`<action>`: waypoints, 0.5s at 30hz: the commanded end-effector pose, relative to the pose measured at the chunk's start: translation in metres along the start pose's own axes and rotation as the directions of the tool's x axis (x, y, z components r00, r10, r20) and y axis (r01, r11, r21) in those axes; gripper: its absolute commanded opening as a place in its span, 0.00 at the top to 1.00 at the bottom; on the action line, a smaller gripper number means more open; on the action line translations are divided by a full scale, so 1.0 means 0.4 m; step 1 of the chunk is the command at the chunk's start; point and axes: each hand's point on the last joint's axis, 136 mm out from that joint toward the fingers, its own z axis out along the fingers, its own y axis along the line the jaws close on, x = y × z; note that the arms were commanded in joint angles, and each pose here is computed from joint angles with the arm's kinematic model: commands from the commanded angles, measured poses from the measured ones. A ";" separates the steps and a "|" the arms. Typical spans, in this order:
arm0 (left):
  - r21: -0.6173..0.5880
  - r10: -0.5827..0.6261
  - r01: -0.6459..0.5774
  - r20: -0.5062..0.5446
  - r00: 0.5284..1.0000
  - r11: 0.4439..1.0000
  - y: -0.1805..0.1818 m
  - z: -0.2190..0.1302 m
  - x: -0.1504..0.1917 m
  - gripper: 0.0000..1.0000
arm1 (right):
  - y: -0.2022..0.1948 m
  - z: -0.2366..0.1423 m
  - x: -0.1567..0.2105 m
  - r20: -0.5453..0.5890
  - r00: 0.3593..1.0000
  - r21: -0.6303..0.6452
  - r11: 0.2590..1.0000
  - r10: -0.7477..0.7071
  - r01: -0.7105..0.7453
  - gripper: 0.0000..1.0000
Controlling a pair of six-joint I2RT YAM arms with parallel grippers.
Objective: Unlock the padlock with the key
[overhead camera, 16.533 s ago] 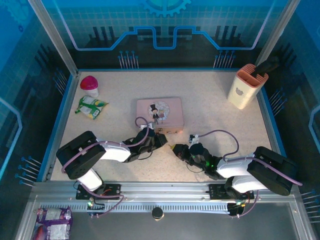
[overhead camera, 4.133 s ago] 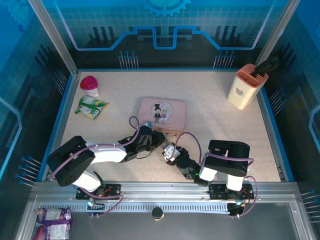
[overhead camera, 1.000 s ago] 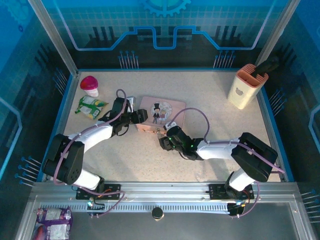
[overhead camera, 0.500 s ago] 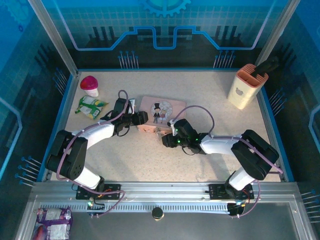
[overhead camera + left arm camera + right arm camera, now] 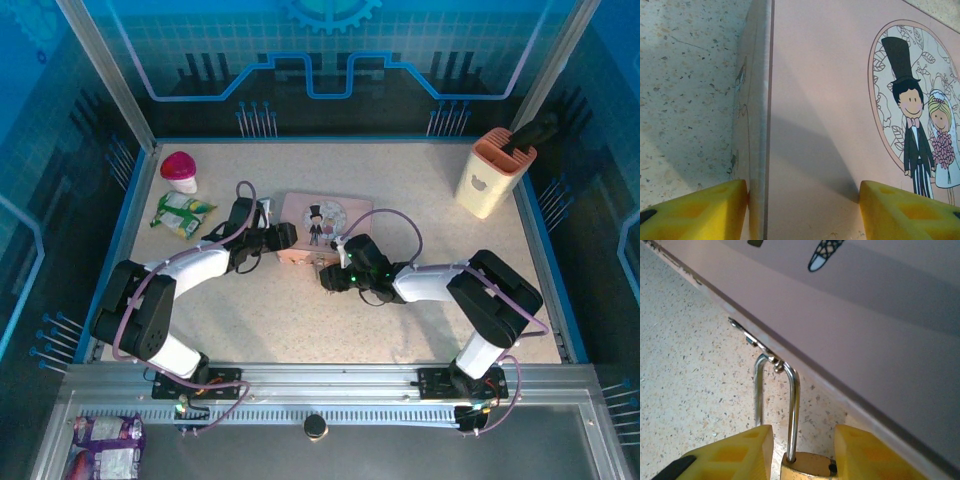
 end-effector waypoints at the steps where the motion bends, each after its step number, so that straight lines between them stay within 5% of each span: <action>1: -0.007 -0.022 0.022 -0.066 0.998 1.000 0.003 0.005 0.061 0.40 | -0.001 0.005 -0.042 0.043 0.999 -0.004 1.000 0.007 -0.007 0.62; 15: -0.034 -0.041 0.038 -0.077 0.996 0.999 0.002 0.008 0.093 0.41 | -0.003 0.019 -0.041 0.055 0.996 -0.003 0.998 0.069 -0.068 0.79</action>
